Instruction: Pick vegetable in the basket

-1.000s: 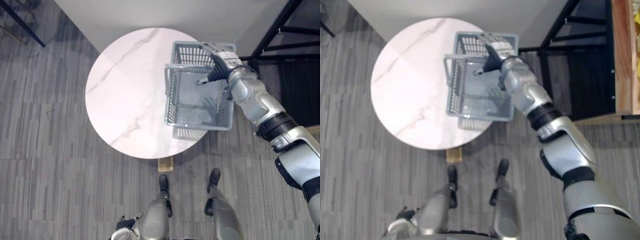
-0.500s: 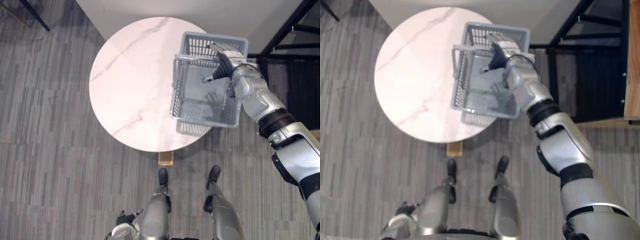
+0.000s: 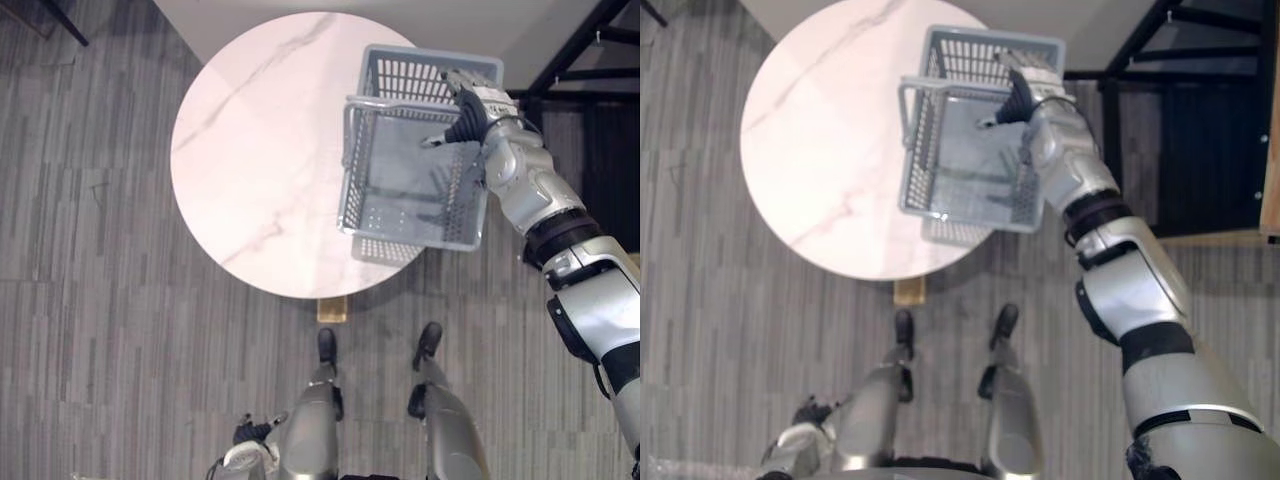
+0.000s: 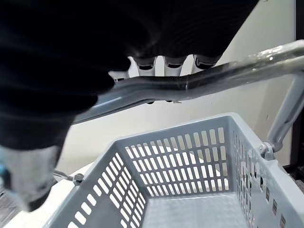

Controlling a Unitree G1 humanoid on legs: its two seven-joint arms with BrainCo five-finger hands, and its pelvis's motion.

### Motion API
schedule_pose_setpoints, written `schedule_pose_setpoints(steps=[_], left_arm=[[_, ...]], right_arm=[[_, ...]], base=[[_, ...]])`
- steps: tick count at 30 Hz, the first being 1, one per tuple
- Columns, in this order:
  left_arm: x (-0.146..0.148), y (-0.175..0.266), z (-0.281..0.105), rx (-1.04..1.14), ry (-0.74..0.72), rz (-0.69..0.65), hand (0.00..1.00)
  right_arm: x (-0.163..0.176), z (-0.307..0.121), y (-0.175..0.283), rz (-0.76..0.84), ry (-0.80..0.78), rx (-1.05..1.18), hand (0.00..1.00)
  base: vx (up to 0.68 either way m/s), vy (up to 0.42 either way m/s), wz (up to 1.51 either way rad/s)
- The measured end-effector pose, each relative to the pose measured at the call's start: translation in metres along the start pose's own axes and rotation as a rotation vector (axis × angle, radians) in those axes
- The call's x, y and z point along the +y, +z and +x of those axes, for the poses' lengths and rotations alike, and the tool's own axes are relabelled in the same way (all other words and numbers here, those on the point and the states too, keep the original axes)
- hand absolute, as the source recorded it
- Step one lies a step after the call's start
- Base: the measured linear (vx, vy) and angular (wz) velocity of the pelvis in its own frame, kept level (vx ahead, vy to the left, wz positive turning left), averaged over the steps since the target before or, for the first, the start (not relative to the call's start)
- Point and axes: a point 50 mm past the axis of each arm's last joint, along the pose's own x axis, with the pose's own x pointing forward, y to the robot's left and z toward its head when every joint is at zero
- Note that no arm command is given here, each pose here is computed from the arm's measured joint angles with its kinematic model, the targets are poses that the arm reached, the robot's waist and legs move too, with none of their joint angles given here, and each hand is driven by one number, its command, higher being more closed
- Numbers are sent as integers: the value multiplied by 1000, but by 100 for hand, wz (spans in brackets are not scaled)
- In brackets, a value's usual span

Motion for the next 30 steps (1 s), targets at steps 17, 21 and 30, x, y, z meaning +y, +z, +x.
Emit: schedule_pose_setpoints(steps=[17, 21, 30], left_arm=[[-1, 2, 0, -8, 1, -4, 0], [-1, 2, 0, -8, 0, -4, 0], [-2, 2, 0, 2, -5, -1, 0]], right_arm=[[2, 4, 20, -21, 18, -45, 100], [8, 4, 27, -24, 43, -60, 100], [30, -1, 35, -52, 132, -89, 100]], base=[[21, 2, 2], [8, 0, 0], [4, 4, -9]])
